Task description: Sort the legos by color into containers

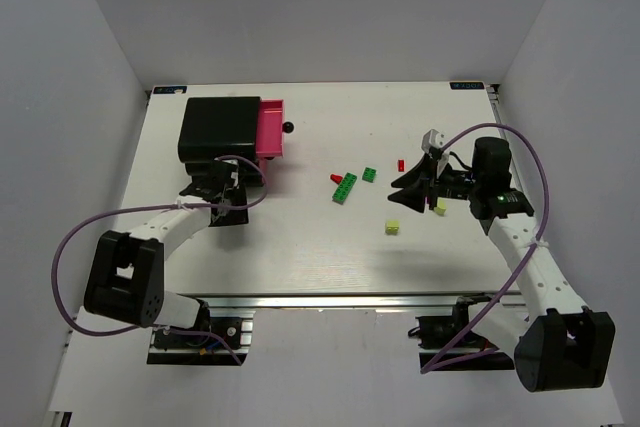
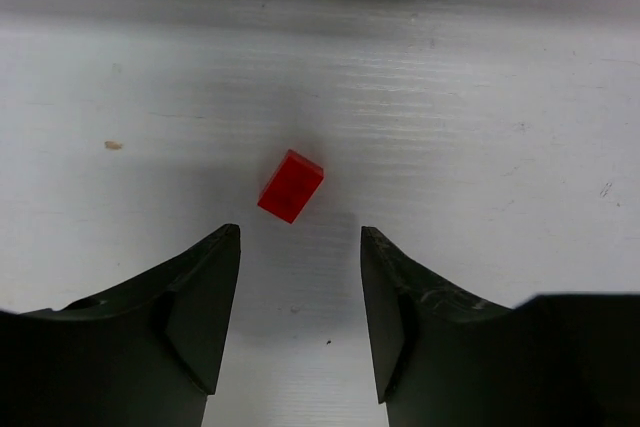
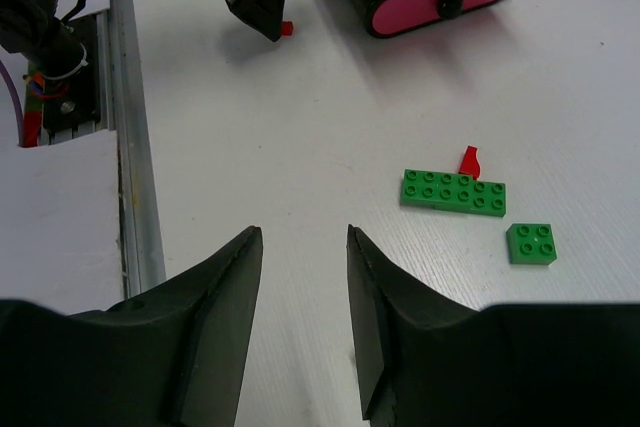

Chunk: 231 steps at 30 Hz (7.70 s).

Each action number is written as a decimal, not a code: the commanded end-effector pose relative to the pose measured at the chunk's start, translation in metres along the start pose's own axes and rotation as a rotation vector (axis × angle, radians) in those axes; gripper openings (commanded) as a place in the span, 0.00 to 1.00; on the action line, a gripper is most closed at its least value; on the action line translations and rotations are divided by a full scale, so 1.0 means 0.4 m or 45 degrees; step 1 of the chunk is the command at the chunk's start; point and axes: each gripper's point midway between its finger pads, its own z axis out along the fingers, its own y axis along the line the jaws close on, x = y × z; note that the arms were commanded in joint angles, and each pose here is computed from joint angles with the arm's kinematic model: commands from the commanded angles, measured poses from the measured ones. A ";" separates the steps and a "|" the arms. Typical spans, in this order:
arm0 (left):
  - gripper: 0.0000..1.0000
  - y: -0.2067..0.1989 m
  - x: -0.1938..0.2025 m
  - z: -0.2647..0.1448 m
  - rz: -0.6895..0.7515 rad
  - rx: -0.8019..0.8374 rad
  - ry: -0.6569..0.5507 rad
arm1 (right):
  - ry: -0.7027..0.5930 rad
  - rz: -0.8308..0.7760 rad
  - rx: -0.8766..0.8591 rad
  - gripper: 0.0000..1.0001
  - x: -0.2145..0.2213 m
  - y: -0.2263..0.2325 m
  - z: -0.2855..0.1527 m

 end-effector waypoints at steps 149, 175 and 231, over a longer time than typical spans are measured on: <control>0.88 -0.175 -0.188 -0.558 0.345 0.723 -1.064 | 0.786 0.652 1.114 0.60 0.407 -0.636 0.059; 0.88 -0.160 -0.191 -0.554 0.318 0.684 -1.080 | 0.455 0.199 0.704 0.00 0.018 -0.525 0.200; 0.41 -0.502 -0.268 -0.474 0.006 1.141 -0.532 | 0.034 0.165 0.486 0.30 -0.237 -0.231 0.157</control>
